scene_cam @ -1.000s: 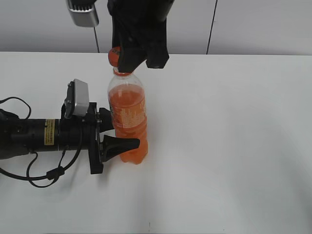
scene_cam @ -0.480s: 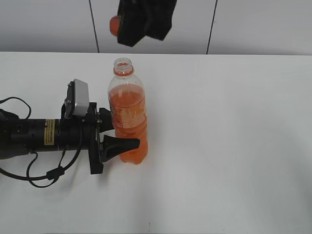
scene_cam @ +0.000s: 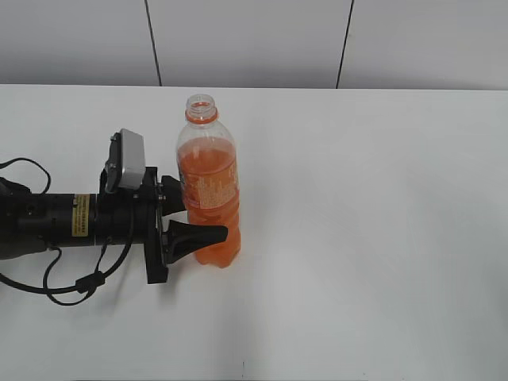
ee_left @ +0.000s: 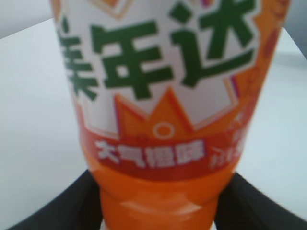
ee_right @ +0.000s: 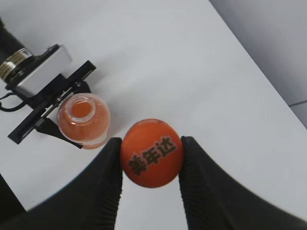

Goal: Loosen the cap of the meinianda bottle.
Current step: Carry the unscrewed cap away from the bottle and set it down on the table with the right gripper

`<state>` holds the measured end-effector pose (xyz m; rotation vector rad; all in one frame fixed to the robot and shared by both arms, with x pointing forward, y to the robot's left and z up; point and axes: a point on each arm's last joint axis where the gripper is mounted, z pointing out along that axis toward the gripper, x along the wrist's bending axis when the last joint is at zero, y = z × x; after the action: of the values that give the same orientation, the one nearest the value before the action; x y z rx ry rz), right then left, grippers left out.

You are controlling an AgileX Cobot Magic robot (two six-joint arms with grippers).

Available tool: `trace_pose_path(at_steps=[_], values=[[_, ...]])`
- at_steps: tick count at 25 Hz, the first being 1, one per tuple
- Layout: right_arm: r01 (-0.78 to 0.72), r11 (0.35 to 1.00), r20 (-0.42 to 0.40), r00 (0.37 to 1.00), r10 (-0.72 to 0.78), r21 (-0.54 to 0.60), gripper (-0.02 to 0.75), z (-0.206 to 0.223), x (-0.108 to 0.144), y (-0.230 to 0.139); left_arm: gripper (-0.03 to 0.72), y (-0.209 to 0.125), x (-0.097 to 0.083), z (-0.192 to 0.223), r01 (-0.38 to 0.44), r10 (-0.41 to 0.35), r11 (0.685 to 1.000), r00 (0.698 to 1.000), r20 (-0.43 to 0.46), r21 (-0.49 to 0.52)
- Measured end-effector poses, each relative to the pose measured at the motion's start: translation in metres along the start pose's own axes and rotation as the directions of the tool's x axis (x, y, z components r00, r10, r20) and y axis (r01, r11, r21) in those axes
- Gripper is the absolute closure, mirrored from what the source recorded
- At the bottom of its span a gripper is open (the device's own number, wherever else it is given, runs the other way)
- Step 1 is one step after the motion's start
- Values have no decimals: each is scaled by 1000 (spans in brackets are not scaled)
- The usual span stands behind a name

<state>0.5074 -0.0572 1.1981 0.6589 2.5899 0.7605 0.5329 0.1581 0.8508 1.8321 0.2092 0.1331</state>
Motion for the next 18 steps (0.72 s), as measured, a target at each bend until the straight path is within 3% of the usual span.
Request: trace_pose_path(at_steps=[4,10,14,18], values=[[-188,982,74,979,189,-22,461,-18,-31,-14,294,0,0,0,0,0,1000,1000,0,1],[-421,907,191,889,416,-17,461,-33,-82,-54,294,0,0,0,0,0,1000,1000,0,1],[-511,859,241,839,488,42,461,-30,-98,-89,294,0,0,0,-1,1,1000,1000,1,1],[-596,791,254,793,554,136,461,-20,-98,-132,294,0,0,0,-1,1,1000,1000,1,1]])
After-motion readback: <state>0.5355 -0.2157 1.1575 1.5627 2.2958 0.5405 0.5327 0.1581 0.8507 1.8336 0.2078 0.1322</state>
